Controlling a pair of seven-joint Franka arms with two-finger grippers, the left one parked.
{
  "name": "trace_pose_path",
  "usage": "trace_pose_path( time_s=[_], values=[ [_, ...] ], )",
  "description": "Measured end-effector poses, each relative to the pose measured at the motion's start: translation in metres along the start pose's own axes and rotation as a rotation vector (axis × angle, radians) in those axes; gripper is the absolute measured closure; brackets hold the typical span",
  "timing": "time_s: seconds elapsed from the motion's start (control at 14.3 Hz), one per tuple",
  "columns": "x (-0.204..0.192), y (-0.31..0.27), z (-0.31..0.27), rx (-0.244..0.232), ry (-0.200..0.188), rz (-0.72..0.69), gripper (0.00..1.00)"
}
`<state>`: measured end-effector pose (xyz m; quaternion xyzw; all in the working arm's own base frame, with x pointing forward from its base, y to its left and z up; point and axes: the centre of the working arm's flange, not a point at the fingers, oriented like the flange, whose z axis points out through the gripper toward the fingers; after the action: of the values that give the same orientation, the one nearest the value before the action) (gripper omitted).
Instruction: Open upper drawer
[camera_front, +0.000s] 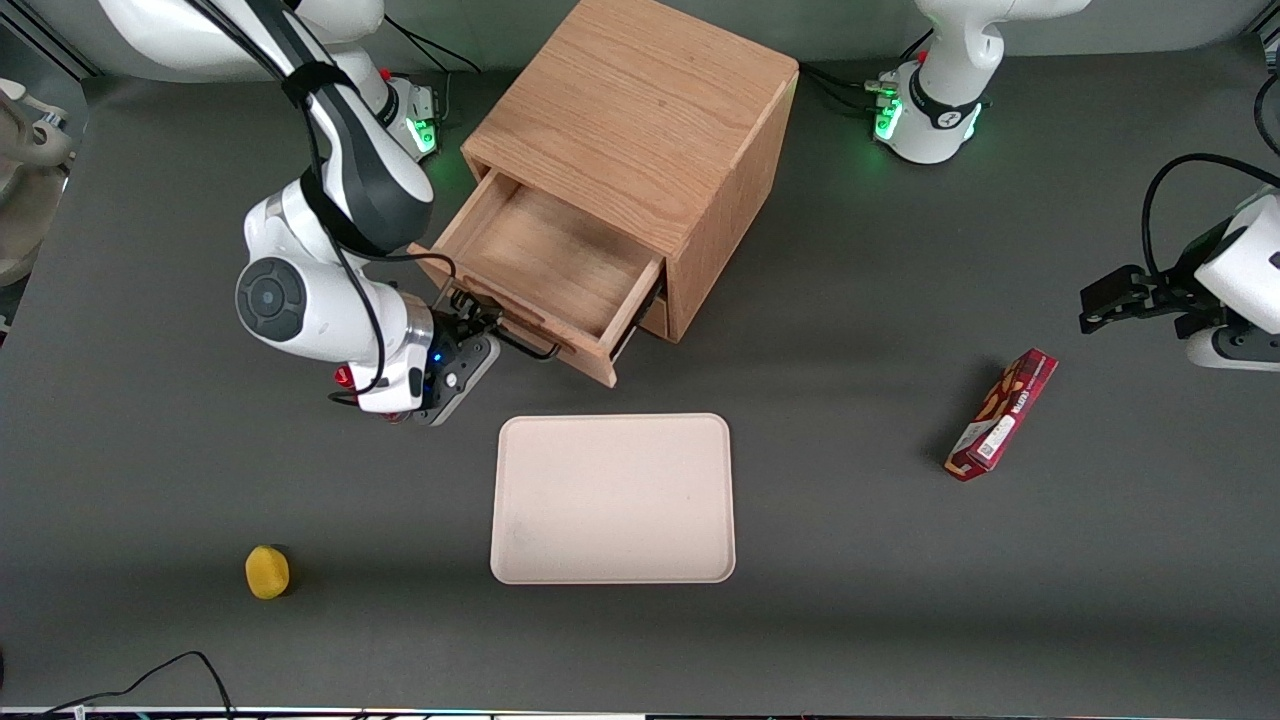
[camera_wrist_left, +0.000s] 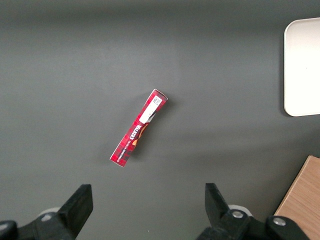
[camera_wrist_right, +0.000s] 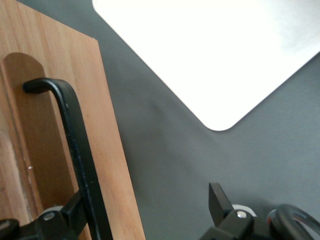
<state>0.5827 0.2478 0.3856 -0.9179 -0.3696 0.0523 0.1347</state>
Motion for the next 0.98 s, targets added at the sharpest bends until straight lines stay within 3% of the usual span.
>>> trace_pose_path(
  time_s=[0.98],
  values=[
    [0.008,0.050,-0.011,-0.033,-0.007,-0.004,0.00]
  ],
)
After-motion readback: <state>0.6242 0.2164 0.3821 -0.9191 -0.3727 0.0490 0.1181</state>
